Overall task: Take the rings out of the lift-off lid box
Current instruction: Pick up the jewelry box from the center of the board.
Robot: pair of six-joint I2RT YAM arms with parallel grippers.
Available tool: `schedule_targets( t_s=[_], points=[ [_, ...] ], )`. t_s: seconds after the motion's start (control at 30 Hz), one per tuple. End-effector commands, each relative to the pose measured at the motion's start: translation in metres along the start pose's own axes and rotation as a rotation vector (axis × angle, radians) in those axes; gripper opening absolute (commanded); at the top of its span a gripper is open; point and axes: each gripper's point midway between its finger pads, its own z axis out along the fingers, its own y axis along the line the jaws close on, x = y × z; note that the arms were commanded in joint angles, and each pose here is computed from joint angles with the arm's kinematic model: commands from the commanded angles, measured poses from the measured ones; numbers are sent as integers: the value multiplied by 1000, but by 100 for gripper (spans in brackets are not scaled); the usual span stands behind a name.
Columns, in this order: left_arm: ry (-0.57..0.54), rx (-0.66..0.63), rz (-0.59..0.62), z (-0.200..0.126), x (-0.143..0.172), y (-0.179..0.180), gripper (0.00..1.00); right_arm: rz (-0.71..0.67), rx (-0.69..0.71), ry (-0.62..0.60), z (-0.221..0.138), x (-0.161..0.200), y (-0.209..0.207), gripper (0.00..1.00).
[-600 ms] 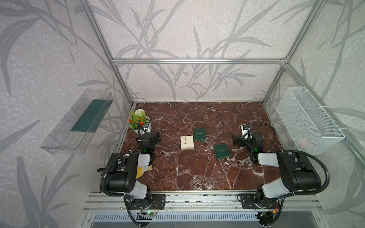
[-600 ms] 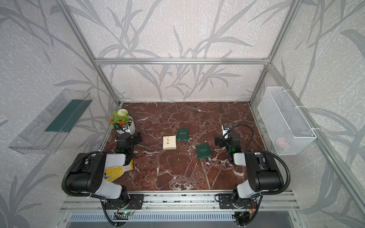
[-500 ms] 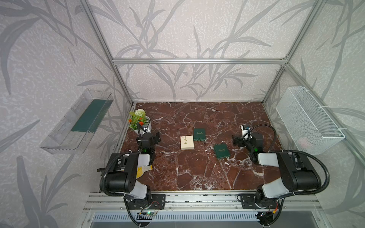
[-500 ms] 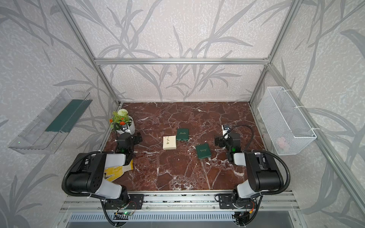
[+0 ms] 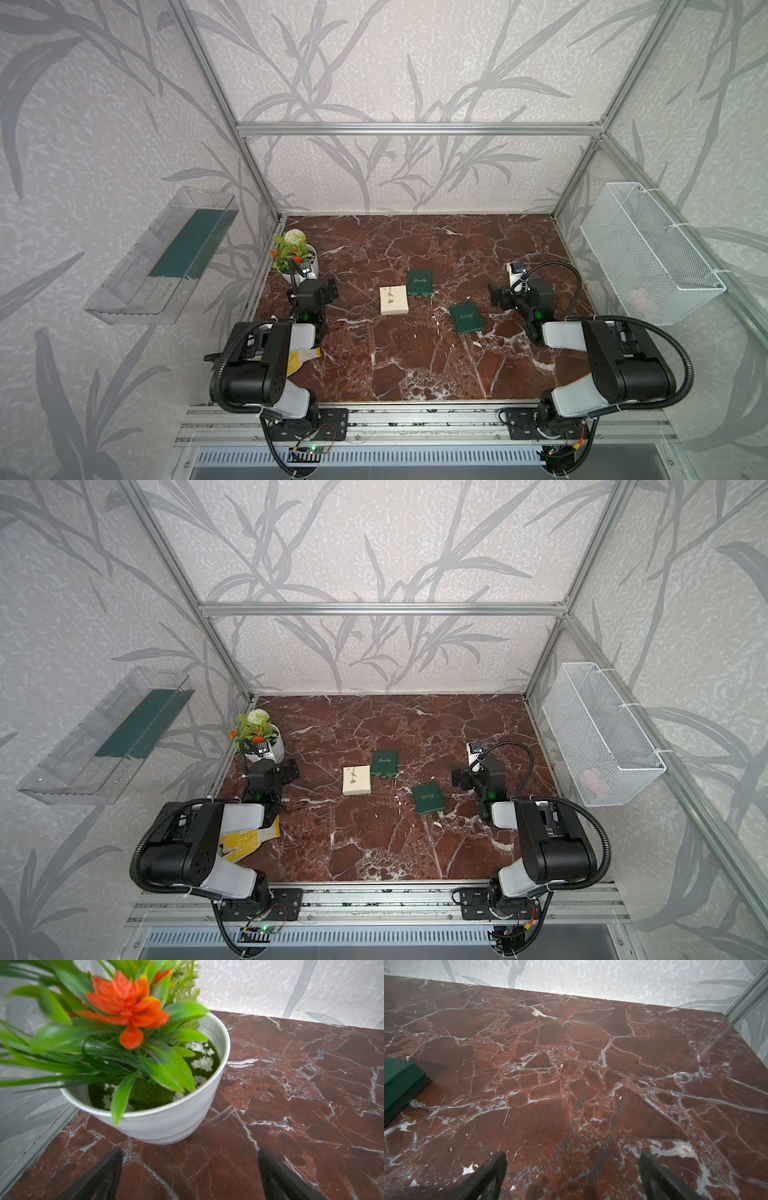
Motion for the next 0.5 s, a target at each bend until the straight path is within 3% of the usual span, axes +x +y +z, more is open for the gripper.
schedule_targets(
  t_s=[0.0,0.3,0.4,0.47],
  points=[
    [-26,-19,1,4,-10,3,99,-17,-5,-57,4,-19,1,99],
    [-26,-18,3,3,-9,4,99,-17,-4,-57,4,-19,1,99],
    [-19,74,49,0,-13,-13,99,-19,-4,-56,4,-19,1,99],
    [-31,63,51,-4,-18,-11,99,-20,0,-57,4,-19,1,99]
  ],
)
